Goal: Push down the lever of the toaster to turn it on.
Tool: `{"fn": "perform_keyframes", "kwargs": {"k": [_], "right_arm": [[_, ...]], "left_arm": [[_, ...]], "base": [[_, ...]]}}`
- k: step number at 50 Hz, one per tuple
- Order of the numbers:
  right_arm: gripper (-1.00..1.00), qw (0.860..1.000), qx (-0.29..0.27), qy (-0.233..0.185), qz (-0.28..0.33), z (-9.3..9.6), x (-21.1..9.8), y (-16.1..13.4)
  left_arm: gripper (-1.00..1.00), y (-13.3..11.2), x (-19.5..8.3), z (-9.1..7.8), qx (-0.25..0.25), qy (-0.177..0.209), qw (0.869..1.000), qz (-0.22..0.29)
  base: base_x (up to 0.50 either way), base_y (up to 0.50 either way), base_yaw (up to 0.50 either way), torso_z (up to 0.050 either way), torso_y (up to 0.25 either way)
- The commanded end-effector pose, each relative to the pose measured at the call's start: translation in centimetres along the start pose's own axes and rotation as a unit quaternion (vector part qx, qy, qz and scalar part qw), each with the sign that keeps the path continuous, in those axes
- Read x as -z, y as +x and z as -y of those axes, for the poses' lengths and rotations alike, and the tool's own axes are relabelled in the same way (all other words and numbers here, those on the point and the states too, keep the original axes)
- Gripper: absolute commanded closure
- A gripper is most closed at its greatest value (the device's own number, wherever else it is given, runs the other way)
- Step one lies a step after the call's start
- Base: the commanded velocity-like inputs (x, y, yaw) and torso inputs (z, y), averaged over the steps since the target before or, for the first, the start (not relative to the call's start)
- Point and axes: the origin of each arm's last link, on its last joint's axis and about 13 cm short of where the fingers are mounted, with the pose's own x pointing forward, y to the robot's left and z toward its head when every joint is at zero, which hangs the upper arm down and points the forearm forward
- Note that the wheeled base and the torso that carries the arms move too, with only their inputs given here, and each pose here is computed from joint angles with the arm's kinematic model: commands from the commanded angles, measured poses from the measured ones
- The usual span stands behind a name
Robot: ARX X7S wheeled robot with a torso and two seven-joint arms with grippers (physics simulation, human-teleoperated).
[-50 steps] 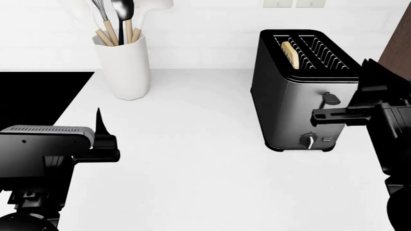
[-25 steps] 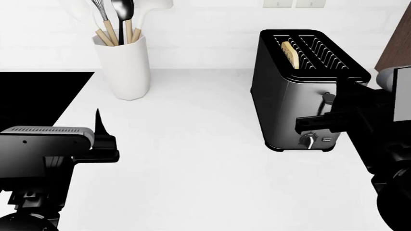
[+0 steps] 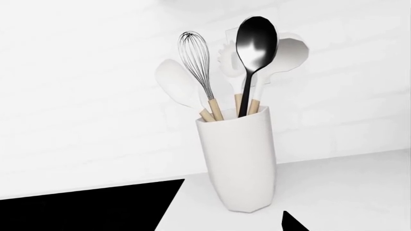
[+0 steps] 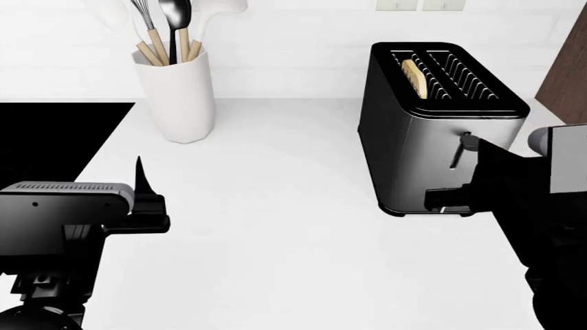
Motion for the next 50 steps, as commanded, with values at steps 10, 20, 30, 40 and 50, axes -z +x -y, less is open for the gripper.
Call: {"fn": "perform_keyframes", "kwargs": {"k": [10,20,30,40,50], "right_arm": [[1.0,0.999,0.002,0.011,-0.044,0.1,2.6,0.5],[1.0,0.997,-0.005,0.01,-0.073,-0.3,4.2,0.9],[1.0,0.992,-0.016,0.016,-0.126,-0.8,7.1,1.7],[1.0,0.989,-0.014,0.019,-0.143,-0.8,8.1,1.9],[1.0,0.989,-0.016,0.019,-0.146,-0.8,8.3,1.8]], "left_arm": [[-1.0,0.0,-0.2,0.0,0.002,0.0,1.0,0.001],[-1.0,-0.1,-0.1,0.0,0.001,0.0,1.0,0.0],[-1.0,-0.1,0.1,0.1,0.002,0.001,1.0,-0.002],[-1.0,-0.1,0.2,0.1,0.002,0.001,1.0,-0.002],[-1.0,-0.2,0.2,0.1,0.002,0.001,1.0,-0.002]], "base": [[0.0,0.0,0.0,0.0,0.0],[0.0,0.0,0.0,0.0,0.0],[0.0,0.0,0.0,0.0,0.0],[0.0,0.0,0.0,0.0,0.0],[0.0,0.0,0.0,0.0,0.0]]}}
